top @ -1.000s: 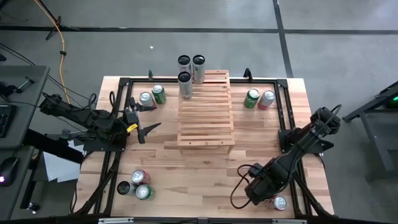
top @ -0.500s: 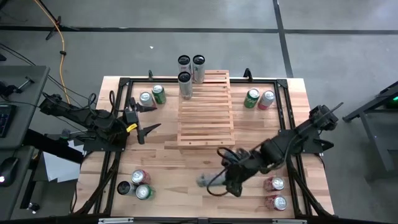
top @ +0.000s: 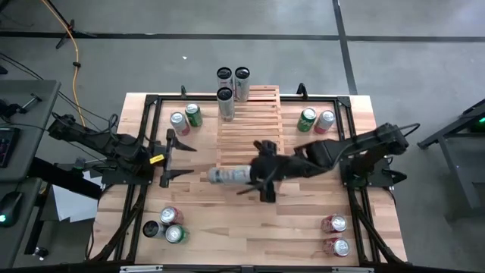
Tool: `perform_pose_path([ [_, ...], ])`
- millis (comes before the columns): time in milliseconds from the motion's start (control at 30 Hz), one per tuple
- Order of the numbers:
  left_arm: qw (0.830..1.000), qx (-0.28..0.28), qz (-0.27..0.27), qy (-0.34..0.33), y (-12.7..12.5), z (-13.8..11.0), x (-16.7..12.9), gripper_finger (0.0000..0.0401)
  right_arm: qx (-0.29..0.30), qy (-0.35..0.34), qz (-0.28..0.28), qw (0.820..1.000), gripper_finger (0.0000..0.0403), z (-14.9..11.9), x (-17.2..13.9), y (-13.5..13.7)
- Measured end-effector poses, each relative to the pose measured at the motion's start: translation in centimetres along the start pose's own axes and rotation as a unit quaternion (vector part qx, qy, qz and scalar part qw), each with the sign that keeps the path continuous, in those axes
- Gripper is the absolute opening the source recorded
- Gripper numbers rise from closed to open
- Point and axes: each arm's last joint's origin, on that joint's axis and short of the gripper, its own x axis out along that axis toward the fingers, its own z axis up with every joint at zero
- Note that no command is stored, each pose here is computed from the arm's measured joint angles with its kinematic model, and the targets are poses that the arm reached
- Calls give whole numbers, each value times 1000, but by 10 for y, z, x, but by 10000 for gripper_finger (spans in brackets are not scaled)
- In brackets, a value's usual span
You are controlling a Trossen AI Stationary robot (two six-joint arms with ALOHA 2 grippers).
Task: Place canned beverage on shelf
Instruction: Put the white yellow soda can aligned with the other white yellow soda can on the shelf
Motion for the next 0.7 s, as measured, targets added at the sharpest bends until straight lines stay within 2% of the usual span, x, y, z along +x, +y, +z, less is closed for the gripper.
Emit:
perform_pose_path([
  [167, 1000, 21, -1, 12, -3, -2, 8, 305, -44, -43, -17, 998, 234, 12, 6, -23],
  [333, 999, 33, -1, 19, -7, -4, 19, 305, -54, -36, -29, 997, 234, 13, 18, -39],
  [600, 999, 34, 1, 20, -12, -6, 32, 306, -80, -38, -17, 996, 234, 14, 37, -42],
  [700, 999, 38, 21, 32, -13, -8, 35, 306, -92, -42, -4, 995, 234, 14, 39, -39],
])
